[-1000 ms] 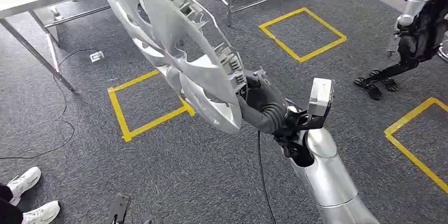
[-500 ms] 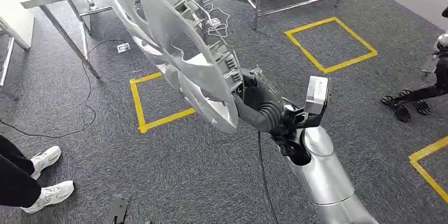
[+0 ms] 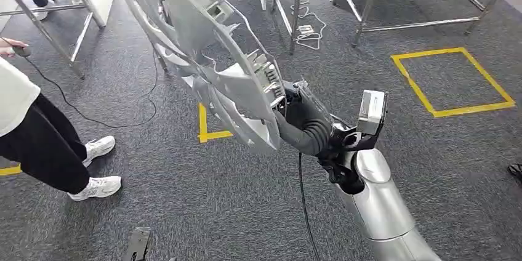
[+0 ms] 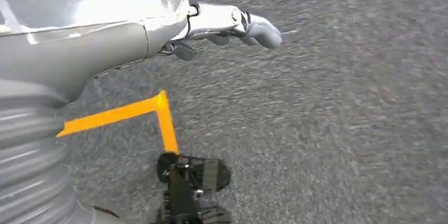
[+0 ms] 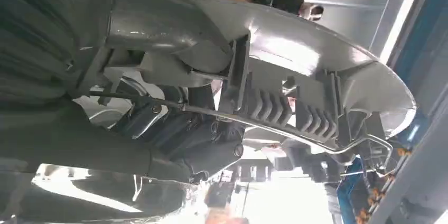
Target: Take the parts from the cabinet and place them on the table.
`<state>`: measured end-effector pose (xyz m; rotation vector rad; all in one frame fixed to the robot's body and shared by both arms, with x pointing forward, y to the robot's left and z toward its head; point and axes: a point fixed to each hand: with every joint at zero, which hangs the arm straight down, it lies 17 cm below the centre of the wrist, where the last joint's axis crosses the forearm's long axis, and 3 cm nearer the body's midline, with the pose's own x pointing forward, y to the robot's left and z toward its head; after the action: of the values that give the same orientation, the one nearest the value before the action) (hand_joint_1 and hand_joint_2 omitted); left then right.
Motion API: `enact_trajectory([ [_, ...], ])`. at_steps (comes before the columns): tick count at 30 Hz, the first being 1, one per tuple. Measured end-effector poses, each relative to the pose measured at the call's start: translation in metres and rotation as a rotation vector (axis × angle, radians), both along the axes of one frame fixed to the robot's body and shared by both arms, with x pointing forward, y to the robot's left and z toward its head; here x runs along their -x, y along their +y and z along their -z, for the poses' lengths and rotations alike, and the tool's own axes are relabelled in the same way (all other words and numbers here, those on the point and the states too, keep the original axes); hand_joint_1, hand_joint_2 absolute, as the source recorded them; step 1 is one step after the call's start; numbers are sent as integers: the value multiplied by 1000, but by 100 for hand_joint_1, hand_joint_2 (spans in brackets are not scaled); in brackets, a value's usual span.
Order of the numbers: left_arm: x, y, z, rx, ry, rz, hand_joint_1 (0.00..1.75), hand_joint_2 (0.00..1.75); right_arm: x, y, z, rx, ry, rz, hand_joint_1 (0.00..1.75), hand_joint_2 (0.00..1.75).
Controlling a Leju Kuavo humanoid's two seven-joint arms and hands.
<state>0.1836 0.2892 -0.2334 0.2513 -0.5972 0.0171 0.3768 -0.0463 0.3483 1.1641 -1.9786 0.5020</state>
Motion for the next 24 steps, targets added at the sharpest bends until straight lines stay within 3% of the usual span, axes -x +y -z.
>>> enact_trajectory([
  [4,8,1,3,-7,14,-1,0,175,2,4,-2,-3,-2,-7,175,175],
  [24,-3,3,-1,-26,-2,6,0,175,0,-1,2,-10,11,5,175,175],
])
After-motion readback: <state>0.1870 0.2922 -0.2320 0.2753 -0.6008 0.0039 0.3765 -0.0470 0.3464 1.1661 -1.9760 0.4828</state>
